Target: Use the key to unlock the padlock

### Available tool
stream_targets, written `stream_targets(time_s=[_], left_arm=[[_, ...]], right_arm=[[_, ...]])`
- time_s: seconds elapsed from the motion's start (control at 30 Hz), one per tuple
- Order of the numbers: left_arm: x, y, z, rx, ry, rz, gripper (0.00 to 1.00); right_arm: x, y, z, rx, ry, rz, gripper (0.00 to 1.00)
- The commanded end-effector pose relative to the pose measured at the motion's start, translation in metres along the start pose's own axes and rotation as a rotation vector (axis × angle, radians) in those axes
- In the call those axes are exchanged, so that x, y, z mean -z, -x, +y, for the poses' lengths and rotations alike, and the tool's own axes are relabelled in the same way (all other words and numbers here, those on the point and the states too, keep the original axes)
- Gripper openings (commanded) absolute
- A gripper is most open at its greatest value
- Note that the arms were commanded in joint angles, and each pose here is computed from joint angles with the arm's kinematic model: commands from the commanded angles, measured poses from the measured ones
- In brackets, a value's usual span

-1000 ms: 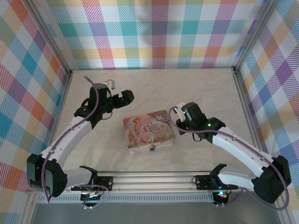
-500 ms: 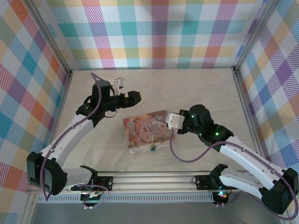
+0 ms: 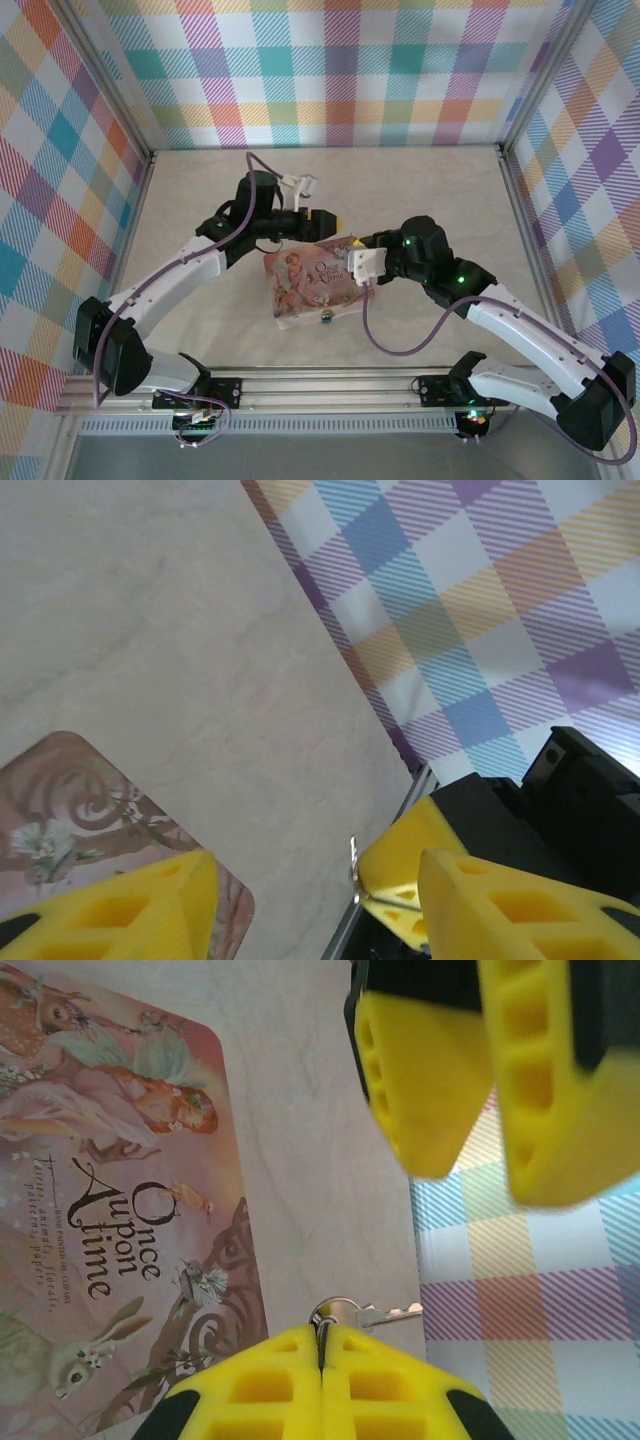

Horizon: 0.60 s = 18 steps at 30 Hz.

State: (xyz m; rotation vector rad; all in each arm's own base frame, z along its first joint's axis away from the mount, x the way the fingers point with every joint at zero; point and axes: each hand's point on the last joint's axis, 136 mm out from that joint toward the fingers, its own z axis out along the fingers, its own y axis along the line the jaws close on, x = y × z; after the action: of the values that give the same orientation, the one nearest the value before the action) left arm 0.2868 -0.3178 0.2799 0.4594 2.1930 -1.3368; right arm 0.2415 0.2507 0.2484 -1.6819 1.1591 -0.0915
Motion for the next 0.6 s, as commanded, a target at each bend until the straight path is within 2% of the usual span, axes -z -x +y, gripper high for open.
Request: stream_targets(time_s=[0.0,0.57], left_arm=[[-0.009,0.004,-0.018,-0.031,-0.057,0.012,0.52],[-0.025,-0.006,-0.023,-0.026,-0.077,0.054,0.33]], right_arm=[[0.001,0.016,-0.003,0.034,0.018,-0.060,0.00],[0.000,0.020,-0.013,0.024,-0.023,-0.069,0.00]])
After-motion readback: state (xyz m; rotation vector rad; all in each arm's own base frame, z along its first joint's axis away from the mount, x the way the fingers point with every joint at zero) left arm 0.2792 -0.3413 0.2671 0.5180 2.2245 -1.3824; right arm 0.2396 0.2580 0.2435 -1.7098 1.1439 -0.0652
